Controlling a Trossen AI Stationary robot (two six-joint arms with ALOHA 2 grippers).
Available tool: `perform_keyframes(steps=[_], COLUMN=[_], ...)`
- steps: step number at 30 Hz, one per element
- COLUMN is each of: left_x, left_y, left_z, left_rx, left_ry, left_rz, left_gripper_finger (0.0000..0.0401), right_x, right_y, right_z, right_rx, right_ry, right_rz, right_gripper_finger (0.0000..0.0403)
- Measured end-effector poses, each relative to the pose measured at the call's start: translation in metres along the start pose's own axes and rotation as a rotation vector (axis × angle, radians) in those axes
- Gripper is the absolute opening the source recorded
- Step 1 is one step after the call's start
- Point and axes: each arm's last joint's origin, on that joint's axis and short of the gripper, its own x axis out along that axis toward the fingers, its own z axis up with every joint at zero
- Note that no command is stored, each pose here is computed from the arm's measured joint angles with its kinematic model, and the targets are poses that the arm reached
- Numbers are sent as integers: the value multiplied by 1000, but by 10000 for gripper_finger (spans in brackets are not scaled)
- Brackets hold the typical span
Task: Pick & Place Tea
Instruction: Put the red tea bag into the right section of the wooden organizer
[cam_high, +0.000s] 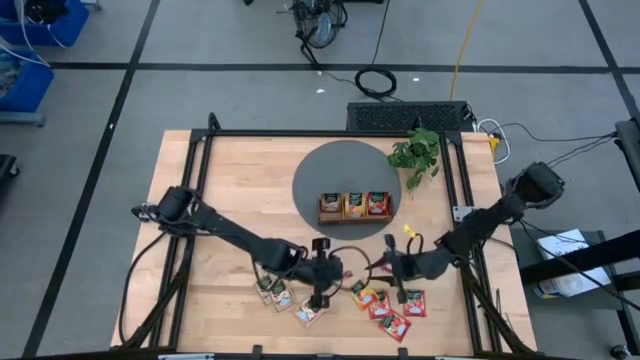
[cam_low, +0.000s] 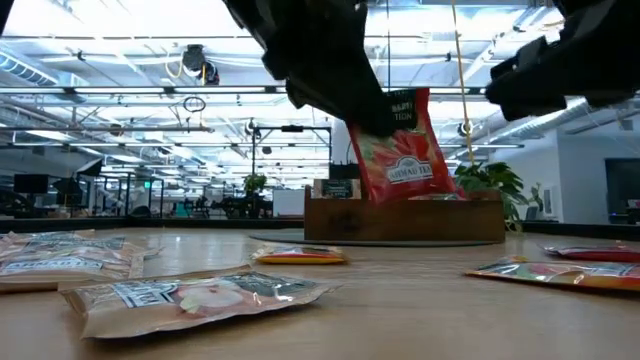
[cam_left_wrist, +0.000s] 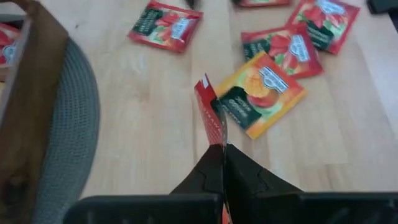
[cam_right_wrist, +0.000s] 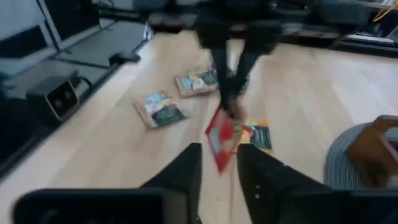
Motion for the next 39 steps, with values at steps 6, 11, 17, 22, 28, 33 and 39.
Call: perform_keyframes(steps=[6, 11, 17, 22, 28, 33, 39], left_x=[-2, -2, -2, -1, -1, -1, -1], left_y=[-5, -4, -4, -4, -4, -3, -3], left_z=[4, 6, 5, 4, 5, 5, 5], left_rx=[15, 9, 8, 8, -1, -3, -4], left_ry=[-44, -68, -64, -57, -61, -62, -64], left_rz=[18, 35, 36, 38, 37, 39, 38], left_gripper_finger=[4, 4, 4, 4, 3, 3, 4], right_x=[9, 28, 45, 47, 47, 47, 47], right_y=[-9, -14, -19, -20, -18, -17, -17], right_z=[7, 12, 11, 13, 14, 15, 16], right_rx=[23, 26, 24, 32, 33, 0, -37], right_ry=[-10, 44, 72, 56, 54, 49, 37], right_rz=[-42, 1, -32, -35, 38, 66, 92], right_gripper_finger=[193, 226, 215, 192, 147, 87, 10])
